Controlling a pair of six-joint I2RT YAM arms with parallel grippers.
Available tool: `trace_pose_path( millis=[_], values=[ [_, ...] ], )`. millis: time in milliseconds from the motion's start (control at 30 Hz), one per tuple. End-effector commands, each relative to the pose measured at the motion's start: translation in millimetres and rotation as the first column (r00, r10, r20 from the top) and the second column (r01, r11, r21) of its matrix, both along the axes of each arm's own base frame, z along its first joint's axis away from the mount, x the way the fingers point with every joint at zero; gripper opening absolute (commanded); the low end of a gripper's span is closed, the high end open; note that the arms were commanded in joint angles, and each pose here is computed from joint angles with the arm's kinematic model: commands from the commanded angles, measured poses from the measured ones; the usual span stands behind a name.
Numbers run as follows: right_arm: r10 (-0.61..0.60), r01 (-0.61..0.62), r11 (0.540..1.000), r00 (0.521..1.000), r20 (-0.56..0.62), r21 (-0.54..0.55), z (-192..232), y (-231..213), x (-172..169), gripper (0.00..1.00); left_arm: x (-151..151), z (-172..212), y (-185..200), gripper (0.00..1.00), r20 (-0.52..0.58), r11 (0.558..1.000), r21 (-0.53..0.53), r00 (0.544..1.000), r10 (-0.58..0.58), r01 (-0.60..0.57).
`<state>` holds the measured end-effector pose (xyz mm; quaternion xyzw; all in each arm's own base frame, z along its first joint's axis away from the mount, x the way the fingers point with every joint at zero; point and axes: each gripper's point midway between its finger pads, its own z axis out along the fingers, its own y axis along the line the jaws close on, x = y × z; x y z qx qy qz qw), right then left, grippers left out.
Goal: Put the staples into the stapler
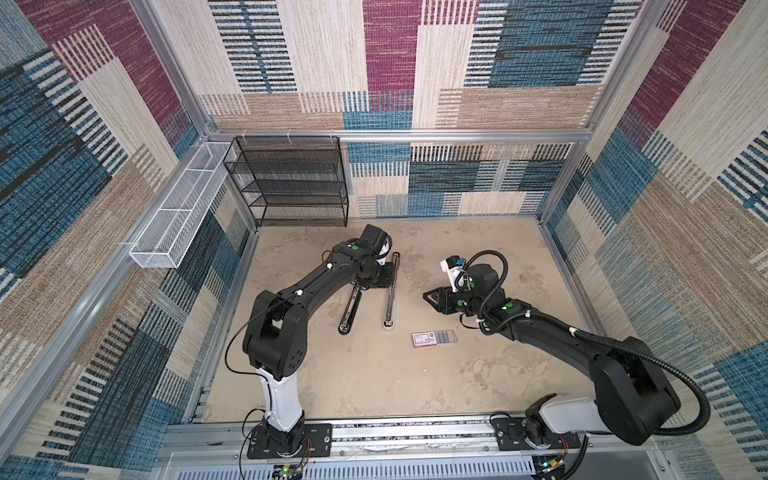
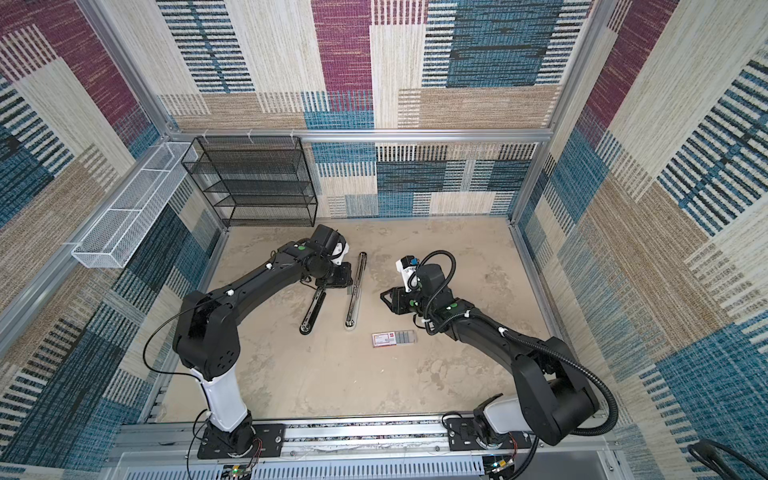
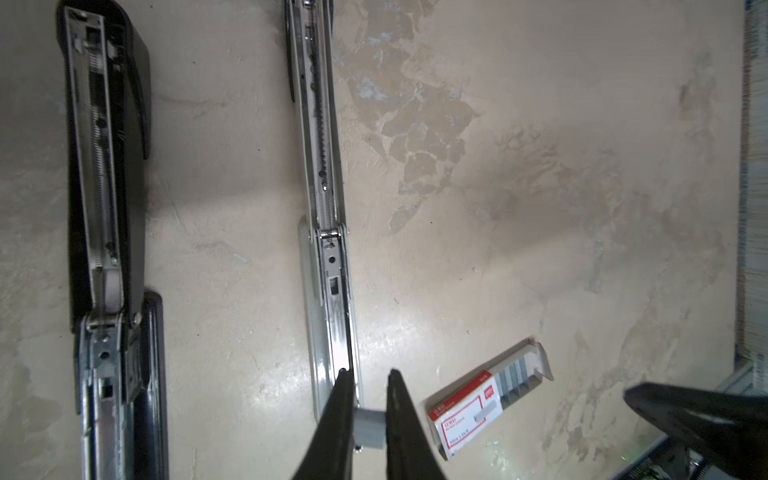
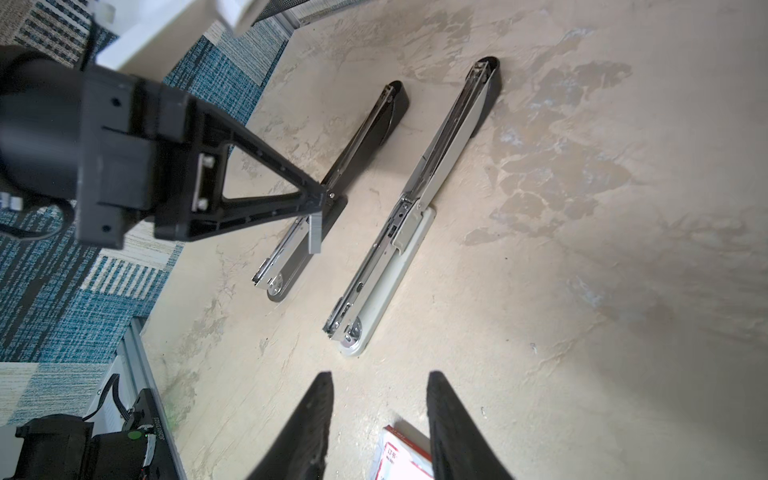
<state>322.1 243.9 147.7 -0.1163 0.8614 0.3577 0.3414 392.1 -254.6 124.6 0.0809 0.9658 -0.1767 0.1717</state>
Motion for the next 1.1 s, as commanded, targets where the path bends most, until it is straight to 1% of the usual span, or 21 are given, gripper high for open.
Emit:
trace_pose_path(
  millis=[0, 100, 233, 300, 767, 1067],
  values=[
    [-0.013, 0.012, 1.000, 0.999, 0.037, 0.020, 5.1, 2.6, 5.8, 0.41, 4.2, -11.6, 6.4, 0.04, -0.015, 0.995, 0.096, 1.000, -0.021, 0.022],
    [-0.015, 0.014, 1.000, 0.999, 0.029, 0.019, 1.4, 2.2, 5.1, 0.41, 10.5, -20.0, 3.5, 0.03, -0.023, 0.990, 0.140, 1.000, -0.018, 0.021],
    [-0.019, 0.019, 1.000, 0.999, 0.026, 0.013, -0.9, 1.3, 5.4, 0.41, 17.3, -28.0, -1.9, 0.03, -0.035, 0.987, 0.160, 0.999, -0.009, 0.015],
    [-0.021, 0.021, 1.000, 0.999, 0.026, 0.010, -1.3, 0.8, 5.6, 0.41, 19.9, -32.5, -1.4, 0.02, -0.040, 0.981, 0.191, 0.999, -0.003, 0.010],
    [-0.034, 0.035, 0.999, 0.999, 0.030, -0.003, -0.5, -3.1, 4.6, 0.40, 30.9, -45.7, -10.8, 0.02, -0.043, 0.978, 0.208, 0.999, 0.008, 0.001],
    [-0.042, 0.042, 0.999, 0.999, 0.032, -0.005, 0.0, -5.9, 2.1, 0.40, 31.2, -55.6, -11.6, 0.00, -0.049, 0.973, 0.232, 0.999, 0.020, -0.008]
  ],
)
